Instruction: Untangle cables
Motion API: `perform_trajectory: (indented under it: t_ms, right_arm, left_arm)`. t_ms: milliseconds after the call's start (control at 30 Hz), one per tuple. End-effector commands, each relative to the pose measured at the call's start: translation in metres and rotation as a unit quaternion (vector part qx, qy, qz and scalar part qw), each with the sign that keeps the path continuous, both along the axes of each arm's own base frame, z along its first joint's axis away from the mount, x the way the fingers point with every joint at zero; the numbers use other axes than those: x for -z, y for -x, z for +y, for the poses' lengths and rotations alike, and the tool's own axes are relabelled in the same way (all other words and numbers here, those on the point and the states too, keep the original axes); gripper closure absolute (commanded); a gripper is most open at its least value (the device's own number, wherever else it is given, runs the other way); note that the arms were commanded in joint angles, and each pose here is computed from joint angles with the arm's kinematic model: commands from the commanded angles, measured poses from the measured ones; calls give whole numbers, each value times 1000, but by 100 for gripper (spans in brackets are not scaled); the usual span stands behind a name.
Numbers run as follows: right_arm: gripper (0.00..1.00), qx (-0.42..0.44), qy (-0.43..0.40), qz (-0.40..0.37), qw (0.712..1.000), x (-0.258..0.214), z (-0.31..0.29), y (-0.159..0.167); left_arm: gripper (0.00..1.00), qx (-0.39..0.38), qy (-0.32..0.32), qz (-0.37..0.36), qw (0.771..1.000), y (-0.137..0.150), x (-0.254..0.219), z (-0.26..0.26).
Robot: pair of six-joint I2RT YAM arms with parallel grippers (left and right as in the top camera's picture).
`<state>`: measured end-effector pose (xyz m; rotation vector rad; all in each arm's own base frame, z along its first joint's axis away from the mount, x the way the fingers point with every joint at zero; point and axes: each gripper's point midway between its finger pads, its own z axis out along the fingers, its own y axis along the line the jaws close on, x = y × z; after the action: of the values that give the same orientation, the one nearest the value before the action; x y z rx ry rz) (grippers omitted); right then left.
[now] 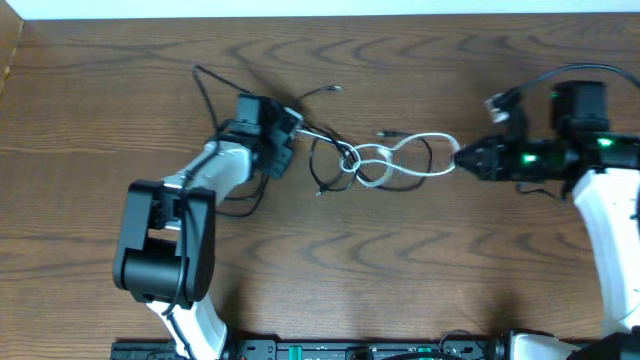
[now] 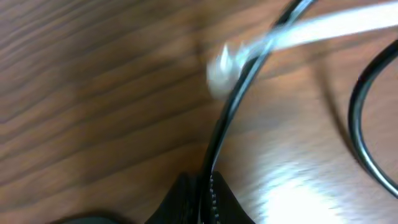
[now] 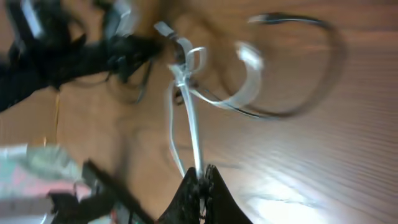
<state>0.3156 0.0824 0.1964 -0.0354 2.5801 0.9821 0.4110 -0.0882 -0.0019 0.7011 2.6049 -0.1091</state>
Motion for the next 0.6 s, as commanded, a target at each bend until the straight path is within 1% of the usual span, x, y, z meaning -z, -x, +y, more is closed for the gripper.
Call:
perform_trajectory:
  t_ms: [0, 100, 233, 300, 400, 433, 467, 500, 567]
  right_arm:
    - [99, 68, 13, 1, 998, -4, -39, -6]
    - [99, 131, 38, 22, 990, 4, -80, -3]
    - [99, 210, 68, 58, 974, 15, -130, 11]
    - [99, 230, 65, 67, 969, 17, -141, 16]
    - [99, 229, 65, 69, 969, 17, -141, 17]
    - [96, 222, 66, 67, 971, 17, -137, 16]
    - [87, 213, 69, 66, 972, 17, -132, 14]
    - [73, 200, 76, 63, 975, 18, -125, 13]
    - [66, 158, 90, 48, 982, 18, -109, 9]
  left_arm:
    - [92, -73, -37, 61, 995, 23, 35, 42]
    - [92, -103, -32, 61, 992, 20, 35, 58]
    - [92, -135, -21, 62, 989, 19, 35, 70]
    - [92, -128, 1, 66, 990, 19, 34, 64]
    - [92, -105, 53, 71, 991, 19, 31, 44]
    - [92, -96, 71, 72, 990, 19, 29, 35]
    - [92, -89, 85, 73, 990, 19, 28, 29]
    - [92, -85, 98, 74, 989, 20, 27, 23]
    - [92, -80, 111, 77, 988, 21, 25, 14]
